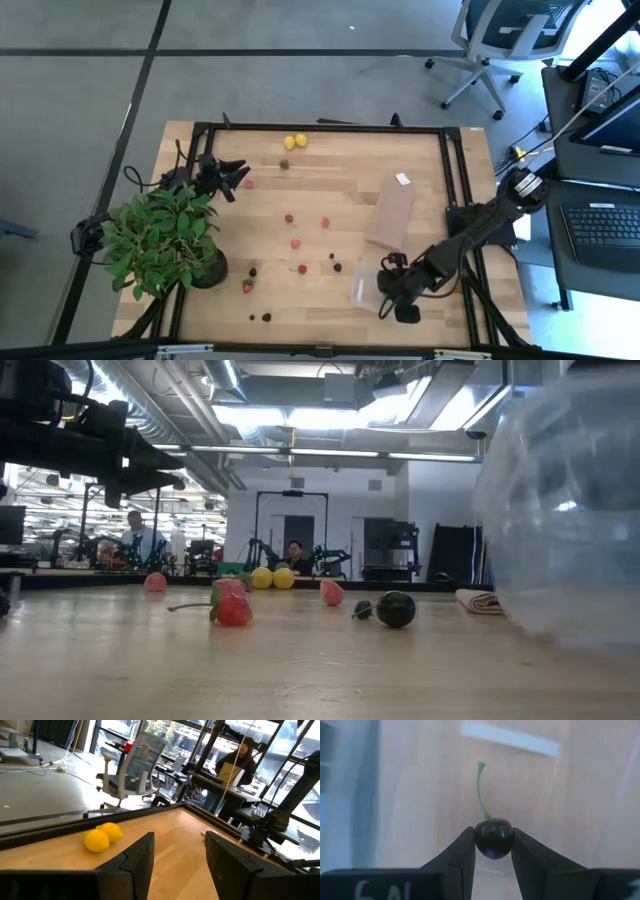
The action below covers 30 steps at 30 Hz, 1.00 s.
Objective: Pick and placing Produce into tupperware
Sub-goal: Put the cherry into the transparent container
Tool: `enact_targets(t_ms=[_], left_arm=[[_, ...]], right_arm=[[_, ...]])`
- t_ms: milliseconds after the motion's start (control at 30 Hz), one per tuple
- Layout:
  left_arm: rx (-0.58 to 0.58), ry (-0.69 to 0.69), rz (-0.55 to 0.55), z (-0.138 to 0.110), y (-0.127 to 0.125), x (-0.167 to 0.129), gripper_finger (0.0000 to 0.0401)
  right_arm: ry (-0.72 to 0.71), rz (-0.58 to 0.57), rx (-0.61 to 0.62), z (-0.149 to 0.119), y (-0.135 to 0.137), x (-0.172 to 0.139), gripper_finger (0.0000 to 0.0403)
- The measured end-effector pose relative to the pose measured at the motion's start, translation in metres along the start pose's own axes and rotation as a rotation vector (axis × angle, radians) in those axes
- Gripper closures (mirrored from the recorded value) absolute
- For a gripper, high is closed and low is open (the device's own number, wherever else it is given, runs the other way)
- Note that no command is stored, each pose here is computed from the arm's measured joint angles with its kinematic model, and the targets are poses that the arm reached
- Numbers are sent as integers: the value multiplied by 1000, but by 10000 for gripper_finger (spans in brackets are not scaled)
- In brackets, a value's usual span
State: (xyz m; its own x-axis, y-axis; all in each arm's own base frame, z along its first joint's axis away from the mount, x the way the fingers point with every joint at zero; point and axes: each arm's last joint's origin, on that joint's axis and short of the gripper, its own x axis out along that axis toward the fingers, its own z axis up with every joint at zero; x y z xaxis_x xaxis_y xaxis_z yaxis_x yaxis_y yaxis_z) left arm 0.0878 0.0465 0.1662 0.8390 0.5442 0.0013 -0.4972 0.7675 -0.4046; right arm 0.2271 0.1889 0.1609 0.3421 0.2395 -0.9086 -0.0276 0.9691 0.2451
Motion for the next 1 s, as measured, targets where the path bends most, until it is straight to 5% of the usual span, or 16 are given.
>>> enact_targets(t_ms=[1000], left_arm=[[8, 6, -9, 0, 0, 0, 236]], right_arm=[[-53, 61, -5, 17, 14, -17, 272]])
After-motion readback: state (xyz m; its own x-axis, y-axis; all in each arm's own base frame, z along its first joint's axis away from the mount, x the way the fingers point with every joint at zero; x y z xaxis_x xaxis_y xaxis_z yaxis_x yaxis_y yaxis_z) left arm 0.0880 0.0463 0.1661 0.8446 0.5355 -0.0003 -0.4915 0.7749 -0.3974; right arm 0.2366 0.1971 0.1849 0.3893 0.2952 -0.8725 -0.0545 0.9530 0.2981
